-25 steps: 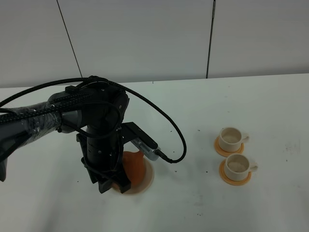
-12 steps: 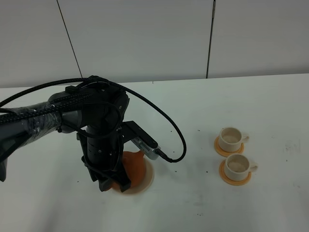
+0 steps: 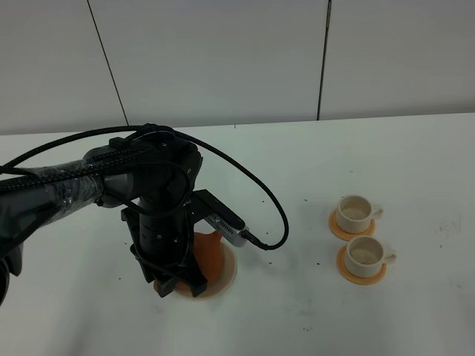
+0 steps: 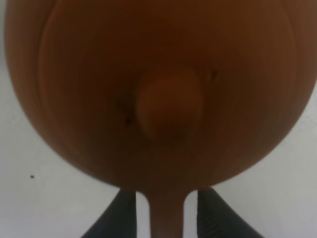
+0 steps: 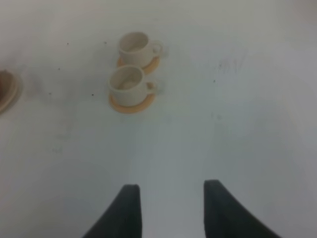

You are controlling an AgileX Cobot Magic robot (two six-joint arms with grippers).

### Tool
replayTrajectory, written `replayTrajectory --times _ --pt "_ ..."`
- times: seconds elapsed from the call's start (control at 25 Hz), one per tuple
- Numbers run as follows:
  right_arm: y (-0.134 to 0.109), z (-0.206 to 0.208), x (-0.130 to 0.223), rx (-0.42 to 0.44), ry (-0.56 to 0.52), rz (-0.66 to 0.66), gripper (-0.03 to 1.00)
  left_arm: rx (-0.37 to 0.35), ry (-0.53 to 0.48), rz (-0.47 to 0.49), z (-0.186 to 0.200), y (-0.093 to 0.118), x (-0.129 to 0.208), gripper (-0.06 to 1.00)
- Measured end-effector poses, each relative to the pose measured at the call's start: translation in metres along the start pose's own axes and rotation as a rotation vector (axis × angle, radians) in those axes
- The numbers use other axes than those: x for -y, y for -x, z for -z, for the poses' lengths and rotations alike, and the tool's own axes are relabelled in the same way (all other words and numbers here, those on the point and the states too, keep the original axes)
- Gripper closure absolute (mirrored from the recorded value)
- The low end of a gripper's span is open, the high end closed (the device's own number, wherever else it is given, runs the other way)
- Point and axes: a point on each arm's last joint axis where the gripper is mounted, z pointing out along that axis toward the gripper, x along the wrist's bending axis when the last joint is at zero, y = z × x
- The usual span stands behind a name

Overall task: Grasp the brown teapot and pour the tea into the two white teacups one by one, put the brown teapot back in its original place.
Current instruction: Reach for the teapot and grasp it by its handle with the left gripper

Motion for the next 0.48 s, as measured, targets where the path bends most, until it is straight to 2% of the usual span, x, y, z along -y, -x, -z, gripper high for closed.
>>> replayTrajectory --times 0.48 --pt "0.0 0.0 0.0 0.0 0.0 -0.001 0.67 0.001 0.029 0.041 0.0 0.0 -0.0026 0.58"
